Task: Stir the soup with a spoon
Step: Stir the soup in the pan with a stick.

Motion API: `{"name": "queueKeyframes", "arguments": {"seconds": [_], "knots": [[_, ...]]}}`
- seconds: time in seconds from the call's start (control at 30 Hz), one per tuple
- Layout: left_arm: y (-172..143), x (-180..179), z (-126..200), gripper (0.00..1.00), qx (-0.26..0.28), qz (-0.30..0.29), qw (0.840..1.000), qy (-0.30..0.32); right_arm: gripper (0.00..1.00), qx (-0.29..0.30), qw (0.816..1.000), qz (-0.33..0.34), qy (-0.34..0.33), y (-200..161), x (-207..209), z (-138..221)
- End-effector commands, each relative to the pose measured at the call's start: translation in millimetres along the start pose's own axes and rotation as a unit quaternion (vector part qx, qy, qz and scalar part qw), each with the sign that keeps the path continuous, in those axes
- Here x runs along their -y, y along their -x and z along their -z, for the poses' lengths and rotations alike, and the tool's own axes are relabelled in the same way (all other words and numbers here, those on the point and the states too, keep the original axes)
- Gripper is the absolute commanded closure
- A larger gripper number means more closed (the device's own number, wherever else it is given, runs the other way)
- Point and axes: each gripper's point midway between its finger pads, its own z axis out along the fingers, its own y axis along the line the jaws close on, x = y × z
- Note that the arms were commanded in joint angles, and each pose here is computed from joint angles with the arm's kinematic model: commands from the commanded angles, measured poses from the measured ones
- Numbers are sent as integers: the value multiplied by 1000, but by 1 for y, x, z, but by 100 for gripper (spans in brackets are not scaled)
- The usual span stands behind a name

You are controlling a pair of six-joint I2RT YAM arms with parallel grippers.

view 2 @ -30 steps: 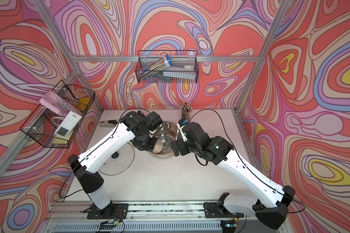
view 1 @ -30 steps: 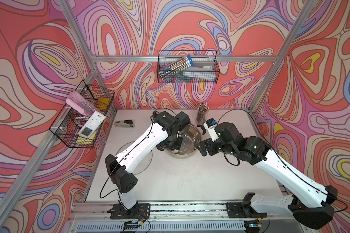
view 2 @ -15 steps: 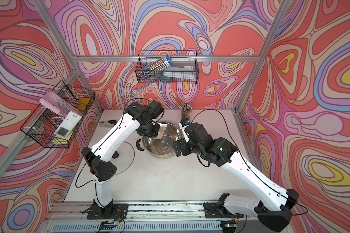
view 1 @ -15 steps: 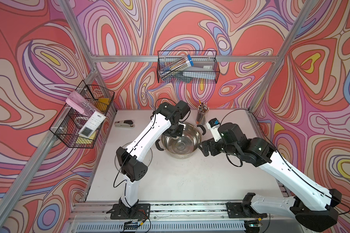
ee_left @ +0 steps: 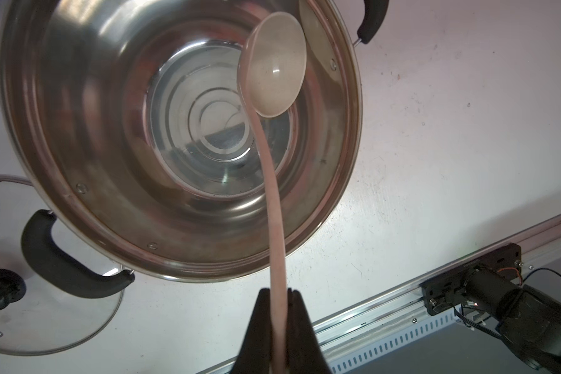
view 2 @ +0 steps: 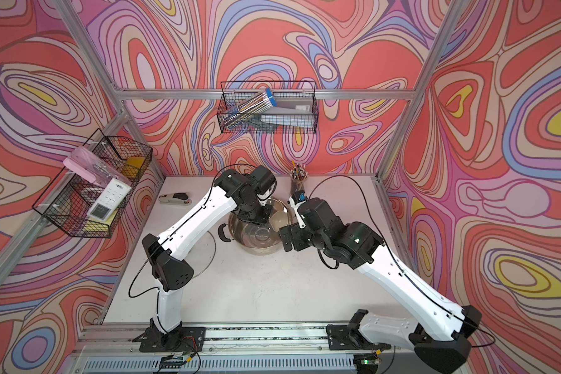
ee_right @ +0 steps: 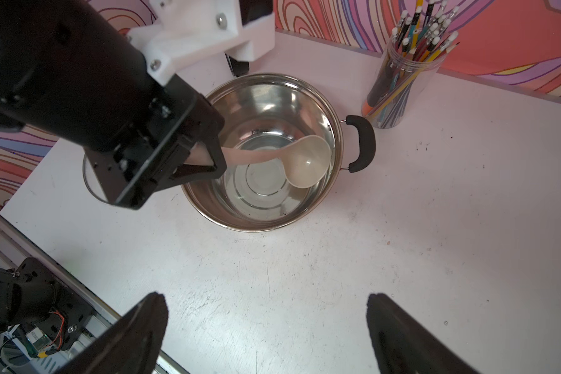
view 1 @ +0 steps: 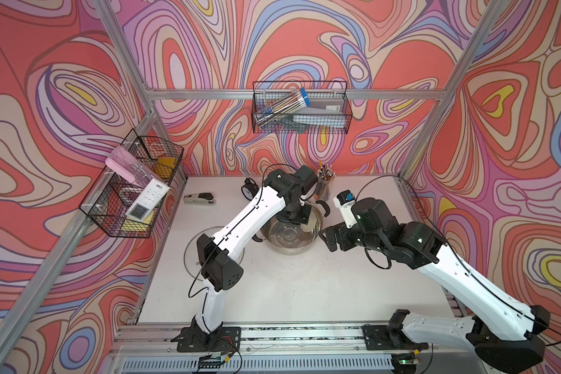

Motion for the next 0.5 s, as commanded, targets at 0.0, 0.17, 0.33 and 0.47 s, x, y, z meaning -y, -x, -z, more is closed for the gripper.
{"name": "queueKeyframes", "arguments": {"seconds": [0.0, 0.17, 0.33, 0.47], "knots": [[-16, 7, 17, 100, 2, -11, 1000, -23, 2, 9, 1000, 2, 8, 9, -5, 0], [-47, -11, 19, 100, -25, 4, 1000, 0, 2, 6, 1000, 8, 17, 11, -10, -5], [-76, -35, 25, 100, -46, 21, 998, 41, 2, 4, 1000, 14, 22, 12, -13, -9], [-86, -55, 31, 100, -49, 28, 995, 85, 2, 0, 999, 17, 27, 11, -15, -12]]}}
